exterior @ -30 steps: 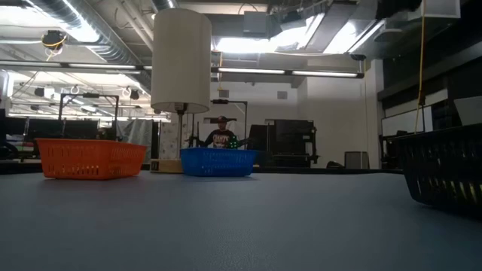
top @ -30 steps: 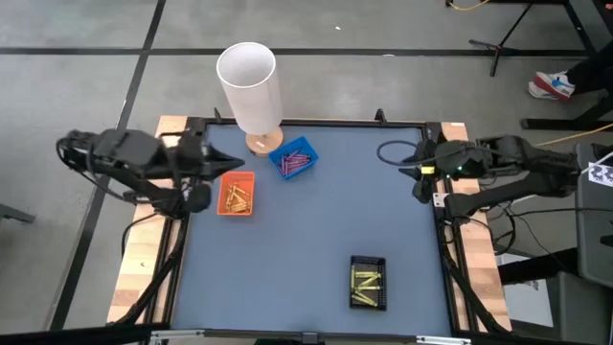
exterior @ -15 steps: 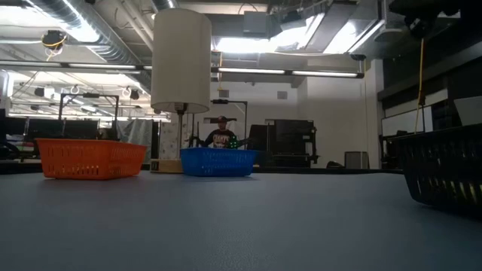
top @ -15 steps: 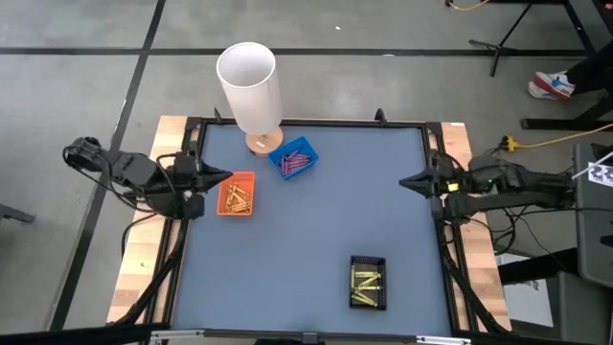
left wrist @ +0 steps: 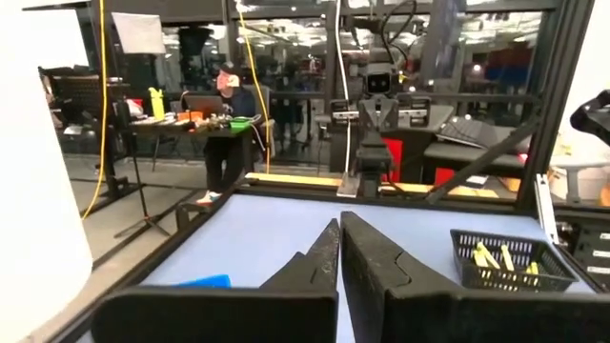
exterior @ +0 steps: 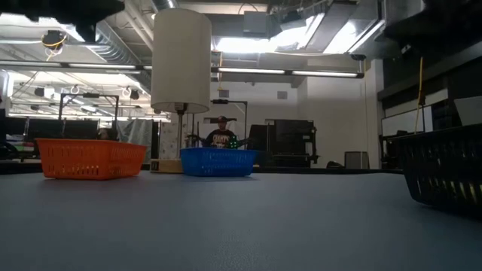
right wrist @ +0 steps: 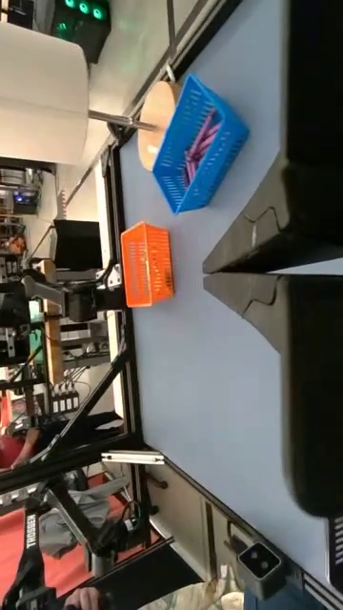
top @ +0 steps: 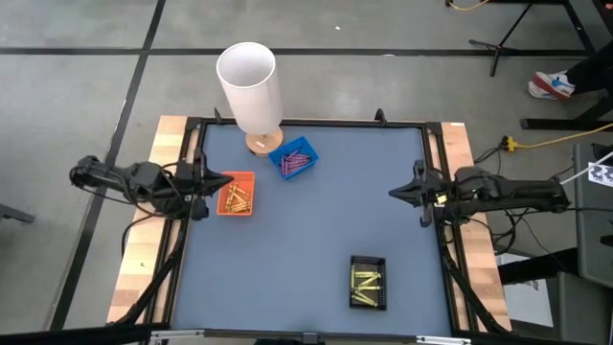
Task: Sort crayons
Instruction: Return to Home Position
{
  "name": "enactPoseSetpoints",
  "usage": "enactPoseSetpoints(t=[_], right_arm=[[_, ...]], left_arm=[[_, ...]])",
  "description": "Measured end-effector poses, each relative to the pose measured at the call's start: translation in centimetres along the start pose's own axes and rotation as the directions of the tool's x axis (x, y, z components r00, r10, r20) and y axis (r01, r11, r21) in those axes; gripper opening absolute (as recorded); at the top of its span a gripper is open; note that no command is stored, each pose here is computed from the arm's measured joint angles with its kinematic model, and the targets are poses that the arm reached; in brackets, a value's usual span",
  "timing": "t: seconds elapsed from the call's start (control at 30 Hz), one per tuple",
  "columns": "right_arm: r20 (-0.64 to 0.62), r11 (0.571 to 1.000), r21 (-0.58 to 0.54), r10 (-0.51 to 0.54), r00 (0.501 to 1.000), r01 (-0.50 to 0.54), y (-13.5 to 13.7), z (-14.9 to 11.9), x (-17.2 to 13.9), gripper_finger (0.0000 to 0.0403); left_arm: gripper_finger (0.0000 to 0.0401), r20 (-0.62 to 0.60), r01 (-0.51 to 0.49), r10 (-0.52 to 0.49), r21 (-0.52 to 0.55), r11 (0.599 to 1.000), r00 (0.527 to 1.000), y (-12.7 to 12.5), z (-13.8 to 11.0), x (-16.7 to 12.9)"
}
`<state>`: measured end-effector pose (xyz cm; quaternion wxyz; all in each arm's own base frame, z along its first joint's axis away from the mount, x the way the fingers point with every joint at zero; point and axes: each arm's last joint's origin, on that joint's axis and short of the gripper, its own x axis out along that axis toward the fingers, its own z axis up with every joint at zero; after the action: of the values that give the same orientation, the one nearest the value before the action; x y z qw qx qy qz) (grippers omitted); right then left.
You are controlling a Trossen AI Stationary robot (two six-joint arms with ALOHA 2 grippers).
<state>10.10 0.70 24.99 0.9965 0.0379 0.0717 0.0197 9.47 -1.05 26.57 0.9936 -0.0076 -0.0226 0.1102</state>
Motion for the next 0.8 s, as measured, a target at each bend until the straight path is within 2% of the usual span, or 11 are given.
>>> enactPoseSetpoints(t=[0.2, 0.53, 0.73, 0.8], right_arm=[[0.075, 1.000, -0.012, 0.006, 0.997, -0.005, -0.1, -2.0, 0.8, 0.0002], [0.060, 0.999, 0.041, 0.005, 0.998, -0.008, -0.5, -6.0, 1.0, 0.0002], [0.160, 0.999, 0.041, 0.013, 0.987, -0.020, -0.6, -7.8, 1.1, 0.0003], [0.157, 0.999, 0.039, 0.013, 0.987, -0.019, -0.6, -8.1, 1.0, 0.0003]], left_arm=[[0.0000, 0.015, 0.018, -0.017, -0.031, 0.999, 1.000, 0.6, -1.9, -0.4], [0.0000, -0.004, 0.022, -0.023, -0.039, 0.999, 1.000, 0.8, -4.8, -0.5], [0.0000, 0.021, 0.025, -0.024, -0.049, 0.998, 0.999, 0.8, -6.5, -0.3], [0.0000, 0.019, 0.025, -0.024, -0.047, 0.999, 1.000, 0.8, -6.9, -0.2]])
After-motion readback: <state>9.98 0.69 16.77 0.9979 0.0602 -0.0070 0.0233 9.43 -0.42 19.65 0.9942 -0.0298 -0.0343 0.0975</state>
